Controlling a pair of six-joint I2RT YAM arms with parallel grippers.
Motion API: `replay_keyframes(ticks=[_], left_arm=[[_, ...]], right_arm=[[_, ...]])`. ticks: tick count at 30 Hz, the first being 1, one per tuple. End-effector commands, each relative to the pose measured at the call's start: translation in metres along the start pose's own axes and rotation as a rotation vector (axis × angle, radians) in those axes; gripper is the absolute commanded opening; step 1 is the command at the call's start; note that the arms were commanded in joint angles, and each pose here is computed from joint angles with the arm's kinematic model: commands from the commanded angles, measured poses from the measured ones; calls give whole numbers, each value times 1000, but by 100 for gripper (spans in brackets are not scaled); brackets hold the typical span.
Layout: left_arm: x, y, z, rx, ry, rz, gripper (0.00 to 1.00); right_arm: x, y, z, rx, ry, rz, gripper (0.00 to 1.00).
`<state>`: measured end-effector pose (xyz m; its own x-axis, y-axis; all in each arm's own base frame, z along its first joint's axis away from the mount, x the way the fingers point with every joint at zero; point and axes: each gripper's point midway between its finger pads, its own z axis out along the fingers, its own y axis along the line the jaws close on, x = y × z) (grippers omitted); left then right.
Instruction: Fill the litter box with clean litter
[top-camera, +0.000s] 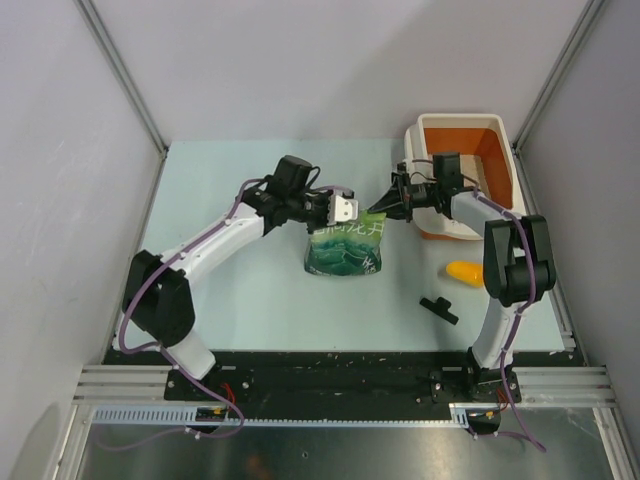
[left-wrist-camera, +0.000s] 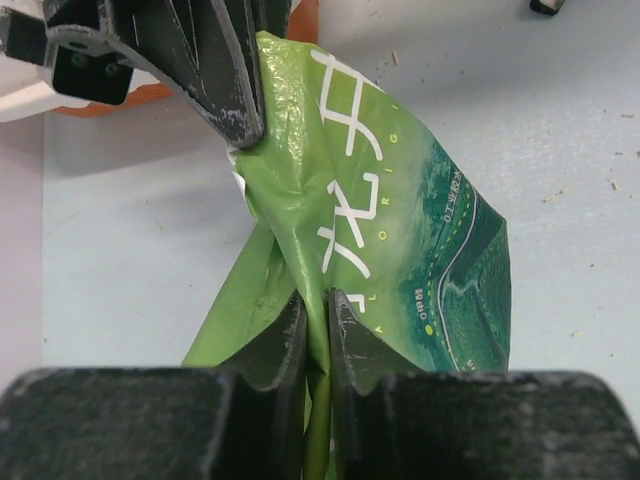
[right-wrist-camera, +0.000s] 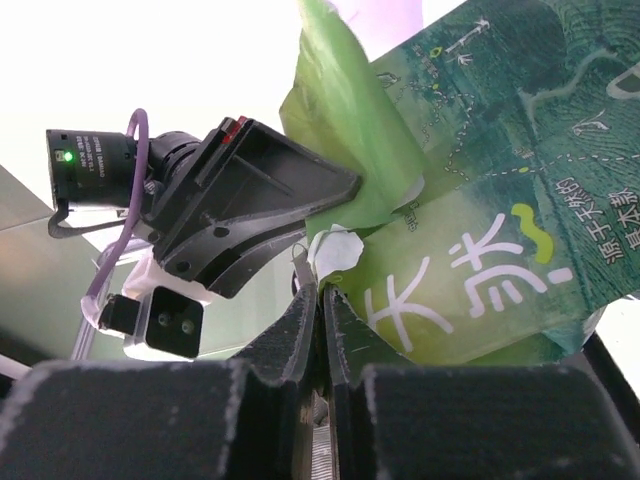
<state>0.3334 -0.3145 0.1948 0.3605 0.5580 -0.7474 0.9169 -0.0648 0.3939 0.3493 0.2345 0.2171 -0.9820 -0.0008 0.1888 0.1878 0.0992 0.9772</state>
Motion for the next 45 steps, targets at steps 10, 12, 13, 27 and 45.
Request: replay_keyframes(ticks=[10, 12, 13, 27, 45], left_arm=[[5, 24, -14, -41, -10, -281, 8], [5, 24, -13, -37, -14, -287, 8], [5, 24, -13, -37, -15, -305, 9], [9, 34, -15, -29, -54, -459, 9], [9, 38, -15, -22, -72, -513, 10]], right_arm=[[-26, 109, -110, 4, -324, -1109, 38], [-26, 109, -101, 47, -313, -1353, 42], [-18, 108, -98, 83, -313, -1339, 45], [-11, 54, -14, 469, 64, -2328, 59], [-11, 0, 18, 363, 276, -2348, 59]])
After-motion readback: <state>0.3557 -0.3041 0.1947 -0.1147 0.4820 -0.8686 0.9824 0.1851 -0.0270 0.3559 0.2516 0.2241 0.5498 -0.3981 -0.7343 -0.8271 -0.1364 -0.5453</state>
